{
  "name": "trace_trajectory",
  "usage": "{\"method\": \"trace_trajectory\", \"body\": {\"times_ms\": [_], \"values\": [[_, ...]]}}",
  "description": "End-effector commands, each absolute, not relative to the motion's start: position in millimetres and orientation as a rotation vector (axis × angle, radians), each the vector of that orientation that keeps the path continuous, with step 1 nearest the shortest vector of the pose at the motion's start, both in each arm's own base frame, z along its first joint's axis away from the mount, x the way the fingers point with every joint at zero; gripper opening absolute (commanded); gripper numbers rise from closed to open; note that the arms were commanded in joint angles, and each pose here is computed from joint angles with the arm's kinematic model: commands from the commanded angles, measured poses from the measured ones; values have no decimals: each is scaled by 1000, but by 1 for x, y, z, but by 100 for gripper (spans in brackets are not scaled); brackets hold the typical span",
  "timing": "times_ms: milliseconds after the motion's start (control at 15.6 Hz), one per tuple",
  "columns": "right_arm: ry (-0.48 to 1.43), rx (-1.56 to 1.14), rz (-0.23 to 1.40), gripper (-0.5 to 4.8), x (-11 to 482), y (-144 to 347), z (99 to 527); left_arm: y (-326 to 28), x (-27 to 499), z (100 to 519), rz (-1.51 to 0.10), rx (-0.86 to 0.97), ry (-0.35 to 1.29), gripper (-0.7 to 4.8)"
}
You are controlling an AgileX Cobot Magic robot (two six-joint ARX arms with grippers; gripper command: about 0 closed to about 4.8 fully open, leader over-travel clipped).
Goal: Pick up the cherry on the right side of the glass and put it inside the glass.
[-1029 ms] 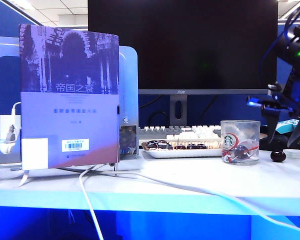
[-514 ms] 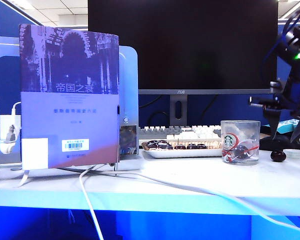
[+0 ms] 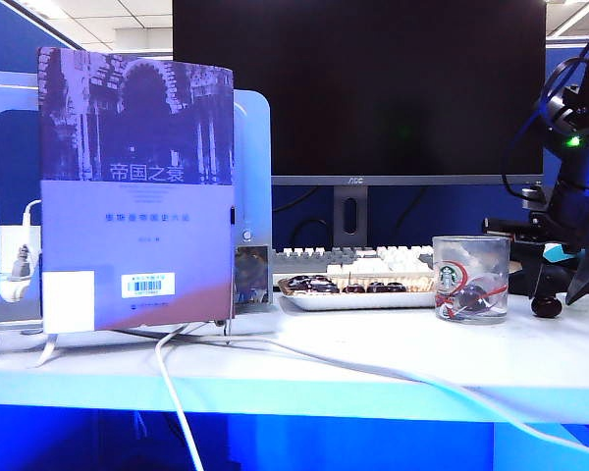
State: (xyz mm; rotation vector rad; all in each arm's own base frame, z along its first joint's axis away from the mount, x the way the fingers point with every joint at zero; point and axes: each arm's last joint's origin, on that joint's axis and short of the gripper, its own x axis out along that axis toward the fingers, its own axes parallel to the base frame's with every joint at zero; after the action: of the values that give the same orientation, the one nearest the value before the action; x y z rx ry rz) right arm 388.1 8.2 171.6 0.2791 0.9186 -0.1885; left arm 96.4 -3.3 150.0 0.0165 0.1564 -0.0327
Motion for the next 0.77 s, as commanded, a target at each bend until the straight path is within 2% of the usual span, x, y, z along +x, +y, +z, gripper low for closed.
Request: {"method": "trace_trajectory", "body": {"times_ms": [64, 772], "values": [[907, 274, -190, 220, 391, 8, 169, -3, 96, 149, -36, 21, 166, -5], [1007, 235, -236, 220, 384, 6, 160, -3, 96, 149, -36, 21, 166, -5]]}}
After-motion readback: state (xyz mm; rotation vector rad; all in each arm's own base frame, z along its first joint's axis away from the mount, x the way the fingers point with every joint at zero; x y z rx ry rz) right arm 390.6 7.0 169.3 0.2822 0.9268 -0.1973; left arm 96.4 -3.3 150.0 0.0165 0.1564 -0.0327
